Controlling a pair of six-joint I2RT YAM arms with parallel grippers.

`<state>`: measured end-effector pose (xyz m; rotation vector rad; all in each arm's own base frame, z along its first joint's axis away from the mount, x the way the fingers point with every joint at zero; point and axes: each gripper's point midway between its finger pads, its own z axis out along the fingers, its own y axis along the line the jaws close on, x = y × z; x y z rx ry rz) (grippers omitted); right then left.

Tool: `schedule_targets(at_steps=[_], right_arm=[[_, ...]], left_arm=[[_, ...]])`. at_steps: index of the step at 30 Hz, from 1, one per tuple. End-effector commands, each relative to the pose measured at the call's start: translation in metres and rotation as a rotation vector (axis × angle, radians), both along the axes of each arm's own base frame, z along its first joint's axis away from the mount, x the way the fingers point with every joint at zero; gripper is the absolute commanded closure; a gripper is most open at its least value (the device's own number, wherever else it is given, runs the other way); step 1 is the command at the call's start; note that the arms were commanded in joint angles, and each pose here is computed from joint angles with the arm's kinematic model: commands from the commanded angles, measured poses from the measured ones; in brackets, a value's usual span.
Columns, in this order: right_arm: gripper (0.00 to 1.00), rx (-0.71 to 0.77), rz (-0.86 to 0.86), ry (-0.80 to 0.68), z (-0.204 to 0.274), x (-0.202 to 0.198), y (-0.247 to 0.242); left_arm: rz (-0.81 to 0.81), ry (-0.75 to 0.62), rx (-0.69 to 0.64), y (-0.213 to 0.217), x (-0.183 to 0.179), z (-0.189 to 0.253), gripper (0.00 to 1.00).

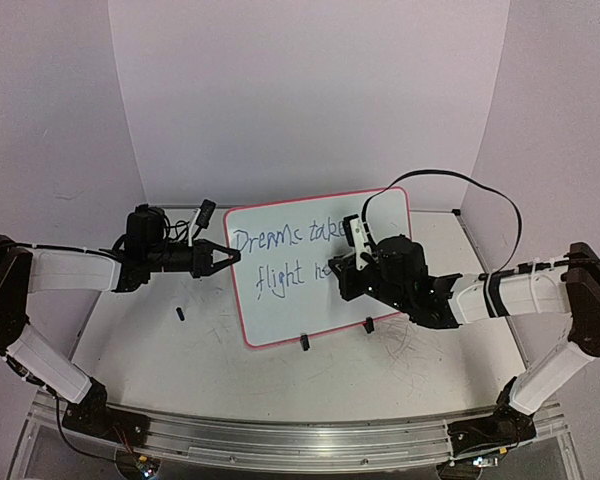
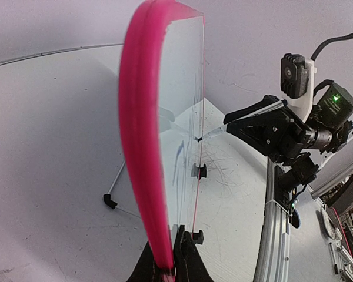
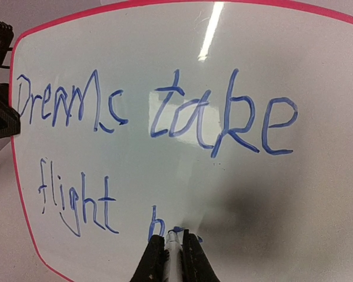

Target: Write a sentence on the whiteboard

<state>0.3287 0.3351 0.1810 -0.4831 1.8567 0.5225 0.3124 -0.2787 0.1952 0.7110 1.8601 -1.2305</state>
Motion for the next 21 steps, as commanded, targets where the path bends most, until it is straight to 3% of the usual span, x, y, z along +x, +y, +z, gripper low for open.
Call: schedule_targets(at_steps=[1, 21], right_arm=[[1.0, 0.026, -0.099, -0.044, 0.018, 0.017, -0.009], [1.0, -0.016, -0.166, -0.005, -0.004, 0.01, -0.032]], left_arm=[[0.055, -0.066, 0.063, 0.0, 0.014, -0.006, 1.0], [0.055, -0.063, 0.063, 0.0, 0.014, -0.006, 1.0]])
